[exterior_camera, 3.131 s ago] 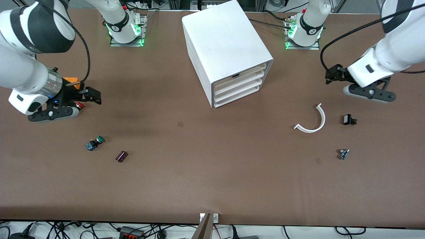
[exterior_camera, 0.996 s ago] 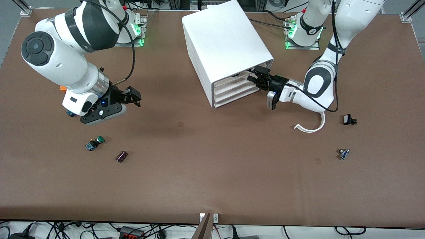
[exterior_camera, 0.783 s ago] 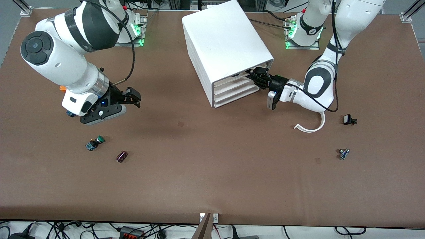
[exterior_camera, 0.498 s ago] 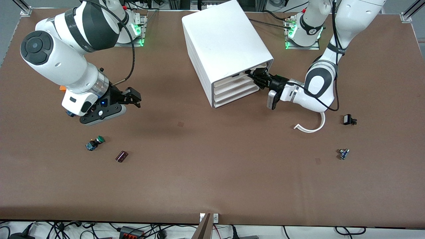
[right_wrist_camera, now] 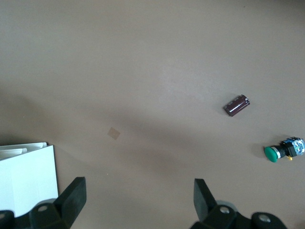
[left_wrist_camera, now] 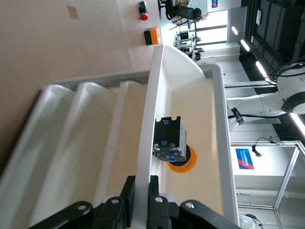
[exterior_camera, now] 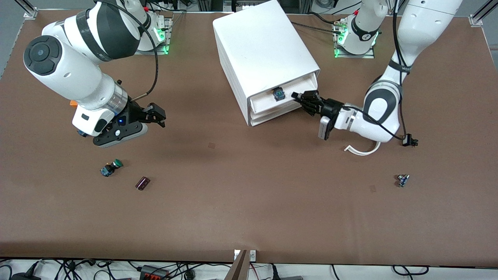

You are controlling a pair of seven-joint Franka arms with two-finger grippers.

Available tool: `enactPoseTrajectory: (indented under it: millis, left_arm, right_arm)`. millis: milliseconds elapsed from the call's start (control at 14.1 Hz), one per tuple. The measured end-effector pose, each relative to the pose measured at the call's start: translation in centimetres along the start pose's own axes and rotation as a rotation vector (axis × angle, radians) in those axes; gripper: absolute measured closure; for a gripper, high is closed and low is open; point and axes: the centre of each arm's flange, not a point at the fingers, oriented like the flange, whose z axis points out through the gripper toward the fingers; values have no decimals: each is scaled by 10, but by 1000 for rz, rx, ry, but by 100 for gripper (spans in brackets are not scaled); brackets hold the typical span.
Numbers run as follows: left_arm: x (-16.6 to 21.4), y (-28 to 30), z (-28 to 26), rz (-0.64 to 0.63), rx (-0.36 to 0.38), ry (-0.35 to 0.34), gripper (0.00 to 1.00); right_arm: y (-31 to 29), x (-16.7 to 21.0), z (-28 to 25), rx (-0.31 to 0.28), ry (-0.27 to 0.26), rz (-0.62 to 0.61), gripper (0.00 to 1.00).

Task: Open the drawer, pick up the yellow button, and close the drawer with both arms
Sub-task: 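Pull the drawer outward from the cabinet with the left gripper, then reach the right gripper over the open drawer above the button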

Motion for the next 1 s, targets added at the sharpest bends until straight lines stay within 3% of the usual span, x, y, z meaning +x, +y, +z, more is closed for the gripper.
enactPoseTrajectory:
  millis: [356,498,783,996]
  left_arm:
    - [36,-7,-53,26,75,7,85]
    - [42,-10,-61,22,96,1,81]
    - [45,-11,-75,-3,131,4,38]
    - [55,16,-101,-85,221,-62,10]
  right_arm:
    - [-10,3,-1,15,20,-11,0]
    - [-27,12,-5,82,64,-8,0]
    - [-76,32,-2,134,116,-61,0]
    - [-124,35,-1,123,134,-135,0]
